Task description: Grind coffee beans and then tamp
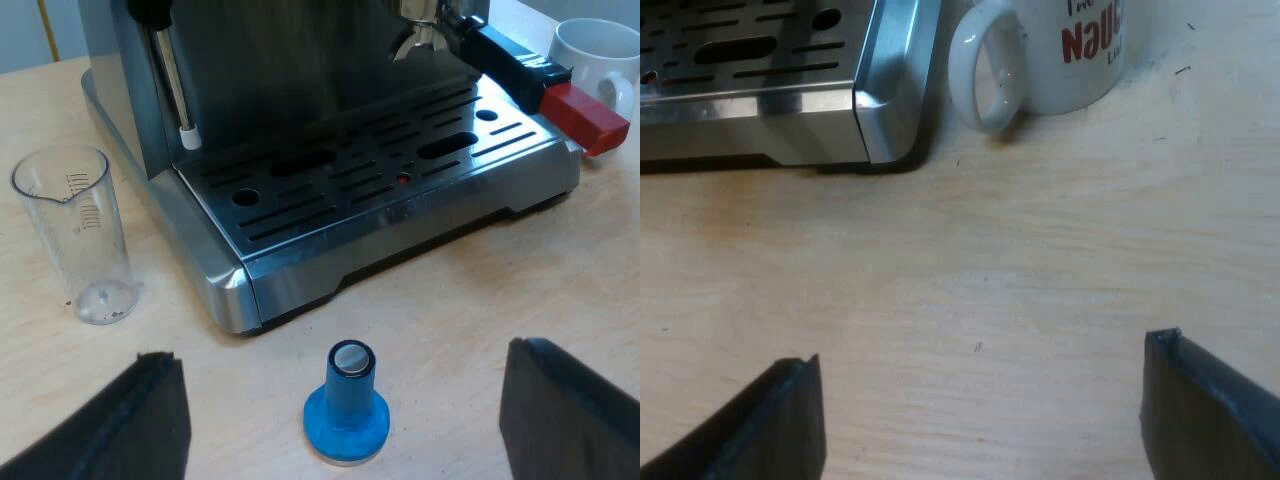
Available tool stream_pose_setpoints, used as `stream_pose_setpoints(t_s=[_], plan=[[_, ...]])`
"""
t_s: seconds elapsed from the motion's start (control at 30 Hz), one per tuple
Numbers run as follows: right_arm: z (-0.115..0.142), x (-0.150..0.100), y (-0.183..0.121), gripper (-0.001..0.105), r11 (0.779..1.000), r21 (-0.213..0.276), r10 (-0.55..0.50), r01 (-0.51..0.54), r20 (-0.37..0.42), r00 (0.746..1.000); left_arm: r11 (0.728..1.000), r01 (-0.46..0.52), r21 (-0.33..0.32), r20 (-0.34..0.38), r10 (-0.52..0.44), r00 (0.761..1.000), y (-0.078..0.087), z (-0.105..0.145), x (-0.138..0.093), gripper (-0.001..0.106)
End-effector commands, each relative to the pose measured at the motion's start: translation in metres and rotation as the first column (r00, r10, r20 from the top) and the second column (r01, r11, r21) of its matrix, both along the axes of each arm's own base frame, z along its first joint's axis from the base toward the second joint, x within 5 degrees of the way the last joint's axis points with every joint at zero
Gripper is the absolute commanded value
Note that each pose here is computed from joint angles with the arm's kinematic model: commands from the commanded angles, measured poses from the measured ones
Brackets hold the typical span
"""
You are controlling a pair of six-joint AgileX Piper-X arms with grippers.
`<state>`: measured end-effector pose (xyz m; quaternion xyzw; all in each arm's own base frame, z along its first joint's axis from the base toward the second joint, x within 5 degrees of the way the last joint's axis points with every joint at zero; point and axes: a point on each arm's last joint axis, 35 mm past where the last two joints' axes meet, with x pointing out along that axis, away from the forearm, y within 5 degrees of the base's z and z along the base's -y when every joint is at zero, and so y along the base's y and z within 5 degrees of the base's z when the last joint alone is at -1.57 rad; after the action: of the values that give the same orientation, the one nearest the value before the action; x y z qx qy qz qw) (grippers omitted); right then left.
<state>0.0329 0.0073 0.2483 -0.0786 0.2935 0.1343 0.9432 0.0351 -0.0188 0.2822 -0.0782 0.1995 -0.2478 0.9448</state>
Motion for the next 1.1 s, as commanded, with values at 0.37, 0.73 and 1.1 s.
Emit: stream_pose_setpoints(t_s=[0.37, 0.73, 1.1], plan=[[0.011, -0.002, -0.002, 0.067, 0.998, -0.041, -0.053, 0.054, 0.038, 0.998, 0.999, -0.039, 0.001, -0.001, 0.039, 0.999, 0.001, 0.001, 0.002, 0.066], [0.038, -0.010, 0.000, 0.067, 0.998, -0.046, 0.036, -0.035, 0.022, 0.999, 0.999, -0.053, -0.013, 0.020, 0.053, 0.998, 0.002, 0.014, -0.001, 0.066], [0.065, 0.008, 0.005, 0.067, 0.981, -0.017, 0.195, -0.195, 0.024, 0.980, 0.997, 0.072, -0.020, -0.050, -0.073, 0.996, -0.008, 0.026, 0.021, 0.066]])
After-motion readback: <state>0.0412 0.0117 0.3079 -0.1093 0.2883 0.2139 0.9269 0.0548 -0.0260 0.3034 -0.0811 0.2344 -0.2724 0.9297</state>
